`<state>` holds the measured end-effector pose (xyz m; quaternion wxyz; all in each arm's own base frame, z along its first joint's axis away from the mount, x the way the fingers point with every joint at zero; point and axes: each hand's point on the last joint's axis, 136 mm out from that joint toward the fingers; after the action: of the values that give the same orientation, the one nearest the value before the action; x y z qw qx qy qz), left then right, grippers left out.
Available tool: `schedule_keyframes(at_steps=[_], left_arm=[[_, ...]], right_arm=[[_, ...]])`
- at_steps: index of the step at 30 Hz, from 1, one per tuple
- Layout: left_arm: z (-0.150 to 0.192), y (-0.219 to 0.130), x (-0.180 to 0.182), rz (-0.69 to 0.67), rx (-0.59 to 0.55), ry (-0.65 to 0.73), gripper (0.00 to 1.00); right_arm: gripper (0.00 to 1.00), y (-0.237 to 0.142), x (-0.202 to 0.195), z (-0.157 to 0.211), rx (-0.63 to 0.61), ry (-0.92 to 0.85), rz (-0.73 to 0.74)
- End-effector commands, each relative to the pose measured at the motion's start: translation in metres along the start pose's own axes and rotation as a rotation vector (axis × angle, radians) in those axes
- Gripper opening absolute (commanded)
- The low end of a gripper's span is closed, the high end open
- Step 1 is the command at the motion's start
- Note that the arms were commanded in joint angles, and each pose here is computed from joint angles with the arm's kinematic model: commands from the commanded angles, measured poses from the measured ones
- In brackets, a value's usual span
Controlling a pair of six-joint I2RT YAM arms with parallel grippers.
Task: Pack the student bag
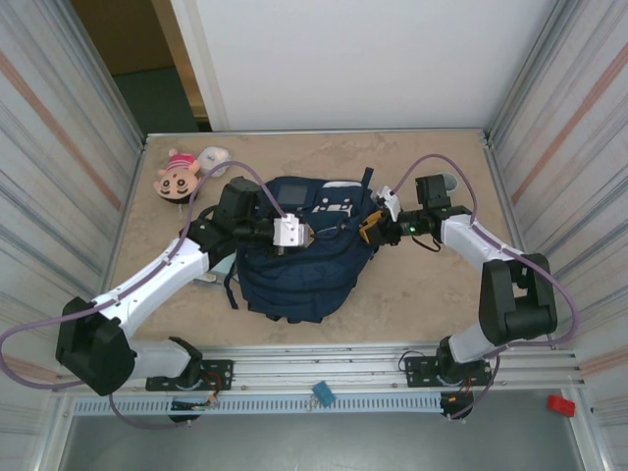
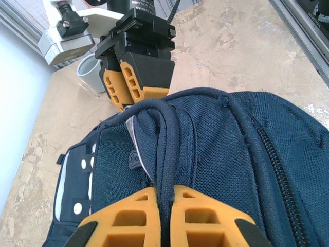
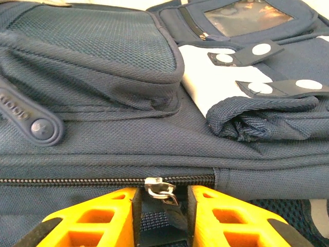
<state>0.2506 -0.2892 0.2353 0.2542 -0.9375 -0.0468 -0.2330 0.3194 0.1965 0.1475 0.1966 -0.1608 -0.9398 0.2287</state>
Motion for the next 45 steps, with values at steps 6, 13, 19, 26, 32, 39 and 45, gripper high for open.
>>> schedule_keyframes(at_steps=[6,13,19,26,32,39,45], left_arm=[[-0.037,-0.019,0.020,-0.101,-0.094,0.097,0.00],[-0.023,-0.014,0.030,-0.156,-0.024,0.081,0.00],[-0.019,-0.012,0.034,-0.186,0.000,0.083,0.00],[-0.017,-0.010,0.039,-0.221,0.016,0.082,0.00],[-0.021,-0.007,0.038,-0.222,0.005,0.087,0.00],[-0.027,-0.008,0.039,-0.235,-0.015,0.087,0.00],[-0.031,-0.006,0.037,-0.230,-0.034,0.094,0.00]], right_arm=[[0.17,0.003,-0.010,0.013,0.088,0.036,0.064],[0.00,-0.015,0.020,-0.014,0.012,0.089,-0.016],[0.00,-0.021,0.057,-0.024,0.015,0.258,-0.182],[0.00,-0.032,0.073,-0.035,-0.010,0.403,-0.249],[0.00,-0.033,0.088,-0.042,-0.029,0.452,-0.301],[0.10,-0.027,0.080,-0.037,-0.052,0.549,-0.254],[0.16,-0.020,0.077,-0.036,-0.048,0.596,-0.272]])
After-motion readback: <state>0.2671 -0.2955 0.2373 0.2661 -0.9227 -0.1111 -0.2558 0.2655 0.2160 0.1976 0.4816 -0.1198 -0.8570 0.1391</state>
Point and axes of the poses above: each hand's point on the last joint's axis, 136 mm out from that joint toward the fingers, its own y axis out along the fingers, its own x axis along the line the jaws close on, z = x × y
